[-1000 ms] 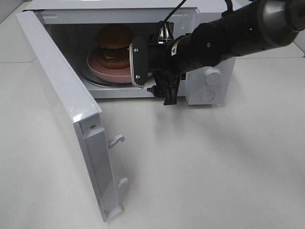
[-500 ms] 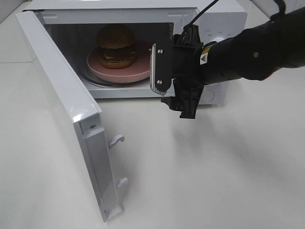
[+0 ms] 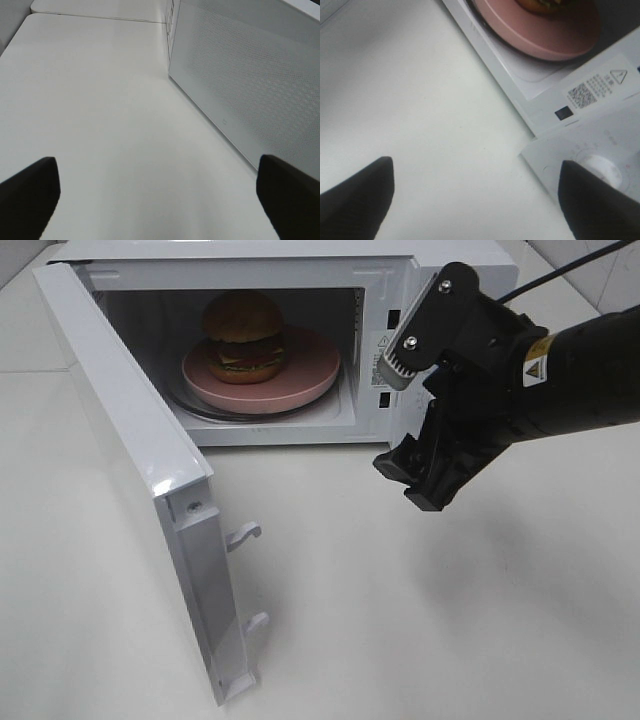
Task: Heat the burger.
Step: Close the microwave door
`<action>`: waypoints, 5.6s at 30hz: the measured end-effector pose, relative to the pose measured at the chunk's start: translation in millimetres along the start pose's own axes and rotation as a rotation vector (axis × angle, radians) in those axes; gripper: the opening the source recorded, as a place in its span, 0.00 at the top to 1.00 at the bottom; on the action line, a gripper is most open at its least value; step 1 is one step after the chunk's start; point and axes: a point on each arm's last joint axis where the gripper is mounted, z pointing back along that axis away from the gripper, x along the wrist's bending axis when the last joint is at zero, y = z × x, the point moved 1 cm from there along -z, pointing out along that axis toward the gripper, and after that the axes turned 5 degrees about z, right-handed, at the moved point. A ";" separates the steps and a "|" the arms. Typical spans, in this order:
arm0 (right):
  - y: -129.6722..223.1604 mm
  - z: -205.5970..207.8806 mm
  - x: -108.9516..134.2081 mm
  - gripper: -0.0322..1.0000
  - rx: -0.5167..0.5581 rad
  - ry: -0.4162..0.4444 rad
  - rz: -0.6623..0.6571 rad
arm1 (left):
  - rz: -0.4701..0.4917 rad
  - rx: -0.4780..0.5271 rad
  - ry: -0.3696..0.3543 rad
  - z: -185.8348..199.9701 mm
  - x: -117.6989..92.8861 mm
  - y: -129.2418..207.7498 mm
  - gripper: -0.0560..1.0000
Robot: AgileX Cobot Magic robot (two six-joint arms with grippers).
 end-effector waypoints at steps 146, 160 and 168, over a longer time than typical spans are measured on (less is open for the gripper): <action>139.5 241.7 91.0 0.27 -0.127 0.511 -0.862 | 0.053 -0.236 0.028 12.0 -4.1 -27.7 0.18; 139.5 241.7 91.0 0.27 -0.127 0.511 -0.862 | 0.084 -0.249 -0.001 -26.7 0.9 -62.4 0.95; 139.5 241.7 91.0 0.27 -0.127 0.511 -0.862 | 0.102 -0.386 -0.023 -59.4 11.7 -60.4 0.95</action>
